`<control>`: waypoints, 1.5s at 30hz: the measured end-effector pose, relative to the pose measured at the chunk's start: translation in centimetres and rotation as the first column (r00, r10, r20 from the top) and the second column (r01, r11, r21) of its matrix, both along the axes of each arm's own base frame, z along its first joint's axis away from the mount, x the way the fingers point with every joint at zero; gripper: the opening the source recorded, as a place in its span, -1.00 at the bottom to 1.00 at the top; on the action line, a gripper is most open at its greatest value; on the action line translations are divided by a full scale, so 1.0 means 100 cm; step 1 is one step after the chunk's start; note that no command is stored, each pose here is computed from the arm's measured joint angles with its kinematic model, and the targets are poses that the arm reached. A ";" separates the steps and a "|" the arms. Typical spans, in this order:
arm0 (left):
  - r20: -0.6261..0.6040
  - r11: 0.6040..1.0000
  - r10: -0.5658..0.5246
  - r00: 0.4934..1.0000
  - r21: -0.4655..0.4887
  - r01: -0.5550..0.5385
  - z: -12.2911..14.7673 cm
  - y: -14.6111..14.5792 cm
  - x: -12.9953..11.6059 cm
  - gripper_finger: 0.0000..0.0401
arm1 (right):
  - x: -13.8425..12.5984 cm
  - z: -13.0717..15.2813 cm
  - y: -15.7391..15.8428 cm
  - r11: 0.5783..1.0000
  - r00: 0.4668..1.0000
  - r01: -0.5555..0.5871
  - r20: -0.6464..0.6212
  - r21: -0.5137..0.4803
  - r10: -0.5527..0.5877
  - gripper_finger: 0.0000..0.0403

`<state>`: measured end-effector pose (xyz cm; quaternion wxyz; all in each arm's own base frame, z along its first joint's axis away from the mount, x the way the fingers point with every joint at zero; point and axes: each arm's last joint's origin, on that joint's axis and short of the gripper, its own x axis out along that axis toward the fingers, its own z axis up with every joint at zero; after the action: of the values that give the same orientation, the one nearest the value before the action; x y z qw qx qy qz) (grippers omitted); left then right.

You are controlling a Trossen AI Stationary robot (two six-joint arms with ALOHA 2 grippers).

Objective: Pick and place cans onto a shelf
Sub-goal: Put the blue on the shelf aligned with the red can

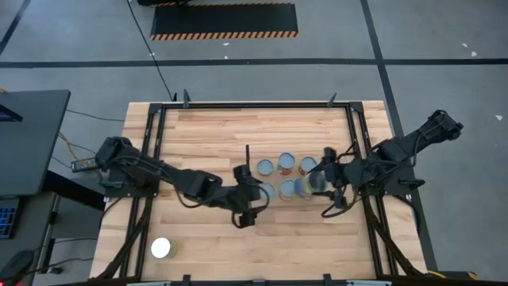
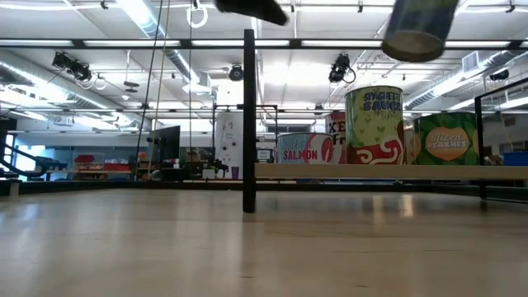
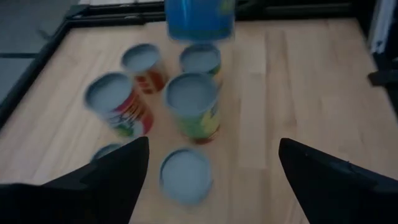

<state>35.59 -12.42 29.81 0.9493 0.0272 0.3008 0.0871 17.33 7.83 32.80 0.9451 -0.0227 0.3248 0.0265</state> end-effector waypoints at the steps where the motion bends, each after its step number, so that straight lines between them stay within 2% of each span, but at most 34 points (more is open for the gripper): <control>1: -0.008 1.000 0.017 1.000 0.007 -0.017 0.002 -0.003 -0.006 0.81 | -0.006 0.001 -0.004 1.000 1.000 0.021 -0.013 -0.007 -0.021 0.59; 5: 0.010 0.997 0.072 0.997 0.038 -0.073 0.012 -0.013 -0.024 0.82 | -0.029 -0.002 -0.029 0.988 0.984 0.129 -0.115 -0.090 -0.139 0.59; 9: 0.057 0.994 0.090 0.994 0.060 -0.094 0.020 -0.021 -0.031 0.82 | -0.041 -0.008 -0.053 0.965 0.940 0.217 -0.234 -0.149 -0.248 0.59; 15: 0.137 0.990 0.082 0.987 0.099 -0.096 0.039 -0.024 -0.044 0.82 | -0.051 -0.011 -0.067 0.974 0.931 0.202 -0.290 -0.102 -0.224 0.59; 23: 0.210 0.990 0.071 0.975 0.105 -0.095 0.066 -0.025 -0.069 0.82 | -0.066 -0.038 -0.075 0.969 0.916 0.241 -0.320 -0.047 -0.243 0.59; 30: 0.207 0.989 0.077 0.975 0.106 -0.101 0.065 -0.026 -0.070 0.82 | -0.063 -0.065 -0.079 0.962 0.886 0.273 -0.385 -0.016 -0.258 0.59; 38: 0.195 0.989 0.083 0.977 0.103 -0.105 0.062 -0.026 -0.069 0.82 | -0.065 -0.065 -0.083 0.956 0.887 0.294 -0.373 0.007 -0.270 0.59; 45: 0.194 0.989 0.082 0.977 0.105 -0.104 0.062 -0.026 -0.069 0.82 | -0.055 -0.076 -0.087 0.941 0.841 0.338 -0.447 -0.011 -0.306 0.61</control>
<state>28.68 -15.04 36.05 0.9654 0.0593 0.2045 0.1508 11.86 -0.83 25.17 0.8377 0.0712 0.5287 -0.1171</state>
